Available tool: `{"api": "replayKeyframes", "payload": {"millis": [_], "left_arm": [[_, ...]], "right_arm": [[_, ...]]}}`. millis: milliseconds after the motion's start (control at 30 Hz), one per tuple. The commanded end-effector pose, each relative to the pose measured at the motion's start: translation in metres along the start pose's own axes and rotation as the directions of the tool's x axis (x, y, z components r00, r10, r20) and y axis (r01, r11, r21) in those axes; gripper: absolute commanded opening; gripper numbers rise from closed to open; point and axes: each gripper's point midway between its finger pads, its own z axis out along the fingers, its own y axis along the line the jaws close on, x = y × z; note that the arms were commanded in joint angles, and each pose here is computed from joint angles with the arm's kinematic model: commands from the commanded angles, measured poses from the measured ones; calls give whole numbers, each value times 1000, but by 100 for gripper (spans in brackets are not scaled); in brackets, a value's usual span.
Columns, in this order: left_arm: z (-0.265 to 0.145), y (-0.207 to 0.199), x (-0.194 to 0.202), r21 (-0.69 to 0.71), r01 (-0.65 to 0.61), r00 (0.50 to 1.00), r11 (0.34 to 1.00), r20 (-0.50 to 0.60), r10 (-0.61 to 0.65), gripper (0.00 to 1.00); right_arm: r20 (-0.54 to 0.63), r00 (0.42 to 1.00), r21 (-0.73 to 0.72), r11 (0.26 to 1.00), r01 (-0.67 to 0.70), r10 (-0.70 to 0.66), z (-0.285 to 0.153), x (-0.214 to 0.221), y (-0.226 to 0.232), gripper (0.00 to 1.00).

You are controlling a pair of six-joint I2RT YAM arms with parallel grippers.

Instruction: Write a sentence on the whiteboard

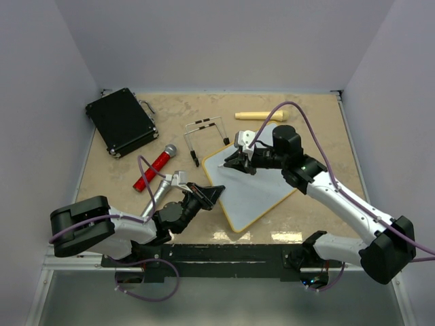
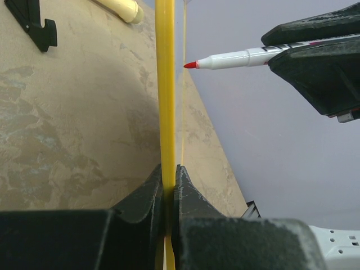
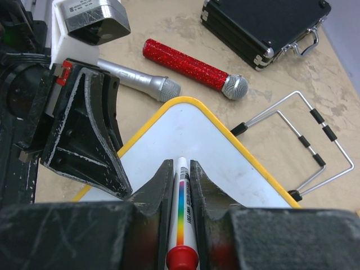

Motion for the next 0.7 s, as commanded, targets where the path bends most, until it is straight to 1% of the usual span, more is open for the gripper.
{"api": "replayKeyframes", "payload": {"millis": [0, 667], "left_arm": [[3, -29, -13, 100, 11, 999, 995, 46, -16, 0], [4, -31, -15, 105, -6, 999, 994, 48, 1, 0]], "right_arm": [[20, 1000, 25, 1000, 6, -6, 3, -6, -8, 0], [-29, 1000, -16, 1000, -5, 4, 2, 10, 1, 0]]}}
